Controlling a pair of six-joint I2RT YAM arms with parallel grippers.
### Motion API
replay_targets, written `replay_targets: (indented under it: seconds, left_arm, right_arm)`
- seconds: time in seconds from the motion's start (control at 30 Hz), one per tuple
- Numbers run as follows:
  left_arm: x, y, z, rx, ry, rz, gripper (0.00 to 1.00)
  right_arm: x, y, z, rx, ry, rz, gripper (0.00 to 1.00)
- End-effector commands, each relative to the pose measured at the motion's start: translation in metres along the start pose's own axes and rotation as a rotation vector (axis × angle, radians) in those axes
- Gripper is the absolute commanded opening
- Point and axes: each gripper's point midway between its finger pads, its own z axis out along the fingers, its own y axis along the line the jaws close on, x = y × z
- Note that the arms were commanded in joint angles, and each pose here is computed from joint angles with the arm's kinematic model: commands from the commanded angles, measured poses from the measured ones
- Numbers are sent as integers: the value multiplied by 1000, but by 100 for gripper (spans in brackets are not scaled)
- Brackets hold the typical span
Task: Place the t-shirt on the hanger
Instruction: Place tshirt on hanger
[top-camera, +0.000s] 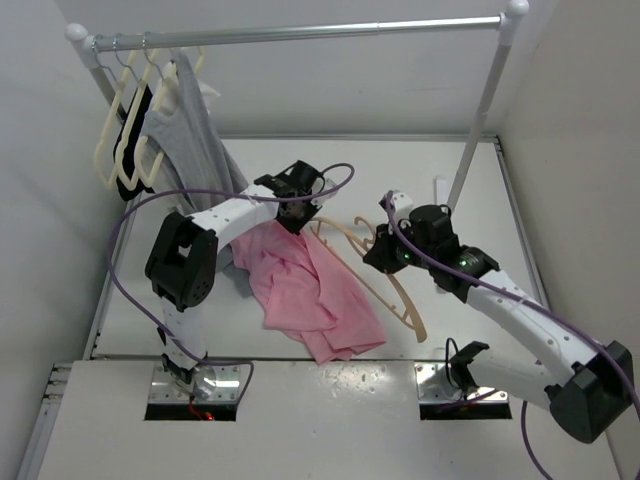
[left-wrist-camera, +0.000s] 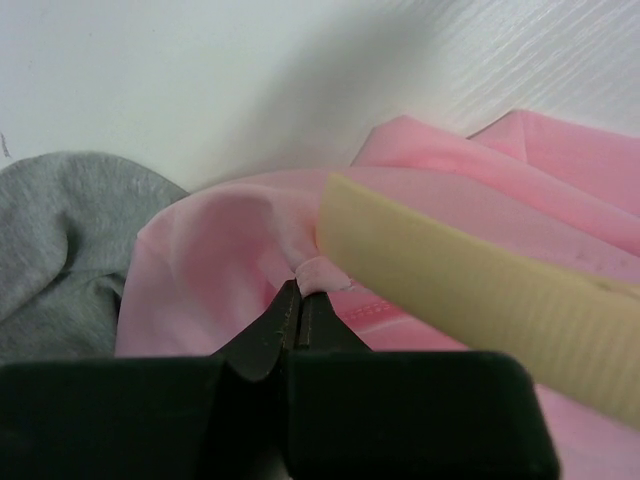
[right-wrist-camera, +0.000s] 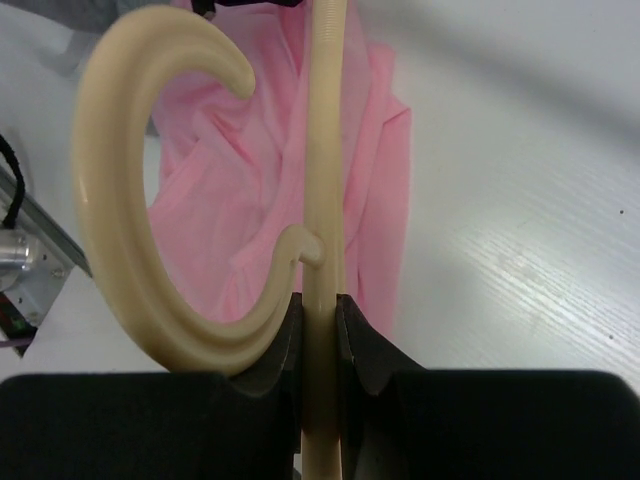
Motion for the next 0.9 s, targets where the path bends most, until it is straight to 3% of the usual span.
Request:
replay_targets:
  seconds: [0.0,0.37,0.67,0.87]
  left_arm:
    - [-18,-3,-14,12,-57,-6,0]
    - [-17,10,-3,-43,-28,5,0]
    - [-28,9,0,-35,-46,-26,0]
    - [-35,9,-6,-28,-69,-47,0]
  right_arm:
    - [-12,-3,17,-2,-41,-23,0]
    - [-24,-3,-18,52,-89,-47,0]
    - [-35,43,-23,-177,-115,2,0]
    - [-20,36,-11,-162,-61,8,0]
